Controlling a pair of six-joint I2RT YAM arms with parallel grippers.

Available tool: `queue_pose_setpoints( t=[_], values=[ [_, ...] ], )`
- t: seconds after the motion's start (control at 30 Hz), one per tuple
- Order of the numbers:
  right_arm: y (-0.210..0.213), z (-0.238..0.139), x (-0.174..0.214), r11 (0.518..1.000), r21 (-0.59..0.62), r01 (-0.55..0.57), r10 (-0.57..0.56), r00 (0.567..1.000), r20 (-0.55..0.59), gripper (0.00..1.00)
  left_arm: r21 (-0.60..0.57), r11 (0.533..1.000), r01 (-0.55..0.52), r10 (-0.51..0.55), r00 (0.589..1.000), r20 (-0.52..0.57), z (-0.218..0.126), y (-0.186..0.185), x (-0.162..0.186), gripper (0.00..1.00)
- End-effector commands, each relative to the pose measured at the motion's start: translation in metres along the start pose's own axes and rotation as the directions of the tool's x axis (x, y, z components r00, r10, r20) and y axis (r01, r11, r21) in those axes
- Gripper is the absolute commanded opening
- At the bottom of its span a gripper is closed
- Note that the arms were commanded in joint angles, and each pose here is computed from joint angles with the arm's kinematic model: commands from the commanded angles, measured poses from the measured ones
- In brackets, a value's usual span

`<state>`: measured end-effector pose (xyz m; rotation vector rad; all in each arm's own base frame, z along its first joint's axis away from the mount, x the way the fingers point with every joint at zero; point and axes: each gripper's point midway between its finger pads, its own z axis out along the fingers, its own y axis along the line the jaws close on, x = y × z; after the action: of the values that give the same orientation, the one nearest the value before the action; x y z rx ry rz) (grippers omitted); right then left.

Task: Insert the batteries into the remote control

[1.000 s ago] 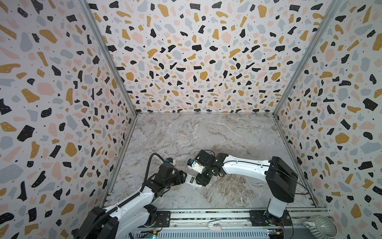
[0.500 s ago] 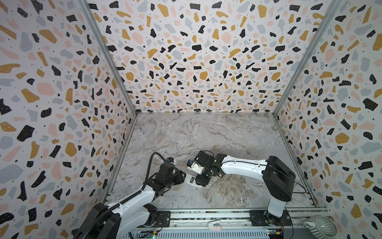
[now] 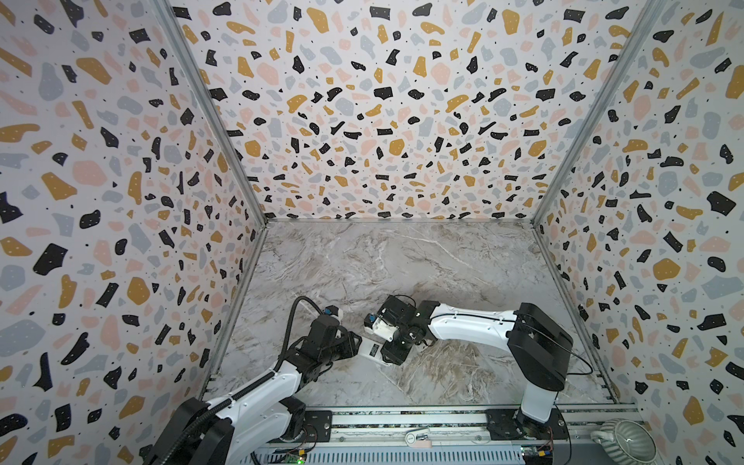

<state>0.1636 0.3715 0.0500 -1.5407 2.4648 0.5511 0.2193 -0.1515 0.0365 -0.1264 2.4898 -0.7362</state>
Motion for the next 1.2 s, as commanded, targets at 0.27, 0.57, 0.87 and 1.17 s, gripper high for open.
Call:
queue_pose_setpoints(
  t=[0.27,0.57,0.87,1.17],
  values=[
    [0.006,0.003,0.007,1.0,-0.019,-0.003,0.002,1.0,-0.026,0.52,0.017,1.0,-0.006,0.005,1.0,0.005,0.0,-0.002,0.002,0.44],
    [0.008,-0.002,0.002,1.0,-0.018,-0.001,0.001,1.0,-0.011,0.5,0.014,1.0,-0.004,0.004,1.0,0.003,0.0,0.0,0.003,0.42],
    [0.001,-0.015,-0.007,1.0,0.019,-0.022,0.021,0.999,0.025,0.5,0.014,1.0,-0.004,0.004,1.0,0.002,0.0,0.0,0.004,0.4],
    [-0.004,-0.022,-0.012,0.999,0.034,-0.038,0.036,0.997,0.063,0.5,0.015,1.0,0.0,0.0,1.0,0.002,0.0,0.001,0.005,0.39]
  ],
)
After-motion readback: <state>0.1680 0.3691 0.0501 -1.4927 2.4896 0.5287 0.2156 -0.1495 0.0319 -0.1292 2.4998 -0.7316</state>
